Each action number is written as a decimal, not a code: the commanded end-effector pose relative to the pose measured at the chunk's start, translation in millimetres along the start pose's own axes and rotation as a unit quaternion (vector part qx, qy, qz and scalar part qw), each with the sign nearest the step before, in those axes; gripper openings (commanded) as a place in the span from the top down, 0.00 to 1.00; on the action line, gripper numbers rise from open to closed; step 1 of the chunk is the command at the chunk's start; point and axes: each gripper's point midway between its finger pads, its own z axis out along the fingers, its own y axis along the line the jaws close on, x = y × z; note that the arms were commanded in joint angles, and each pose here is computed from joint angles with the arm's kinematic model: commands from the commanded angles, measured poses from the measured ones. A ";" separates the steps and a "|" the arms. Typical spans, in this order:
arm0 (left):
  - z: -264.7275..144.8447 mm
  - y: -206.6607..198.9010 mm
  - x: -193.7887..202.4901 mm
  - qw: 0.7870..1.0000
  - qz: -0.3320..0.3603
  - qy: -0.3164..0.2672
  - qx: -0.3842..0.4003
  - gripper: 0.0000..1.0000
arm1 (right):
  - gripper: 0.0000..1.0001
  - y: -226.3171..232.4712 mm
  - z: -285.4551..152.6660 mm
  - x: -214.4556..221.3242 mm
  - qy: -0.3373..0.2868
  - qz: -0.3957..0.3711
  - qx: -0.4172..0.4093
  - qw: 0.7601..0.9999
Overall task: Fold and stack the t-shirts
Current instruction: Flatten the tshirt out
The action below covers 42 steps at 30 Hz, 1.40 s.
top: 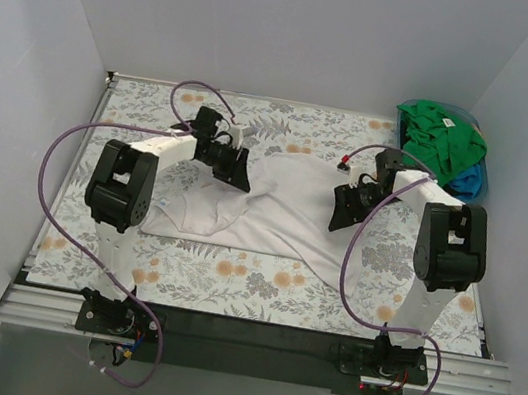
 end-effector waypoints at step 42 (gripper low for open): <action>72.0 -129.4 62.9 0.848 0.486 0.052 -0.206 0.57 | 0.59 -12.1 -11.9 1.6 -0.006 0.045 0.022 0.999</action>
